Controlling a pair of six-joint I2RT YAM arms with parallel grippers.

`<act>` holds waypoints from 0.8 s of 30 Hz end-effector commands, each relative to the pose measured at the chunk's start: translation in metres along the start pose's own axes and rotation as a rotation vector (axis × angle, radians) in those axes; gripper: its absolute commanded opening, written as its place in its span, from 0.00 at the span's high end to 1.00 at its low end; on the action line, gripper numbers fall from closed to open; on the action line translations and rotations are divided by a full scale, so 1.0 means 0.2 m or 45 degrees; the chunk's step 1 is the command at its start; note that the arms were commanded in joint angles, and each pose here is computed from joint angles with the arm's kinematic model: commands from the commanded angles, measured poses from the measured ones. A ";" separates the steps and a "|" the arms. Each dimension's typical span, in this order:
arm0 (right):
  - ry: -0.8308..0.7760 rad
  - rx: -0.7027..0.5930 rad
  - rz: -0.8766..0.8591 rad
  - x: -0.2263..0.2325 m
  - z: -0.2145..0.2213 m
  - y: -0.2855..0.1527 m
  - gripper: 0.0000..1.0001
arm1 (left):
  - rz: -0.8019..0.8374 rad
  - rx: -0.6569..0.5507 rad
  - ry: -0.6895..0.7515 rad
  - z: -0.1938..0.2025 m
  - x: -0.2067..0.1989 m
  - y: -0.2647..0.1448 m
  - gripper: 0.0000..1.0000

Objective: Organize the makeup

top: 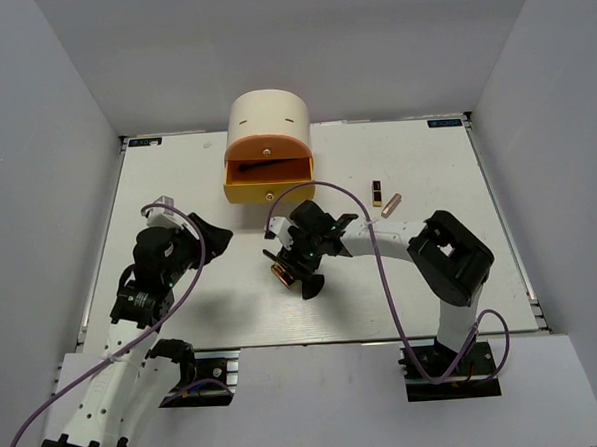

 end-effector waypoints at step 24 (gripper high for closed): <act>-0.134 -0.167 0.053 -0.07 -0.25 -0.12 1.00 | 0.028 -0.054 -0.087 0.03 -0.01 -0.07 0.25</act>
Point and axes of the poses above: each gripper's point midway between its finger pads, its own y axis out along the fingers, its own x axis along the line the jaws close on, z = x × y, the point moved 1 cm from there along -y, back along the fingers, and after that the axes turned 15 degrees about y, right-handed, at the moved point
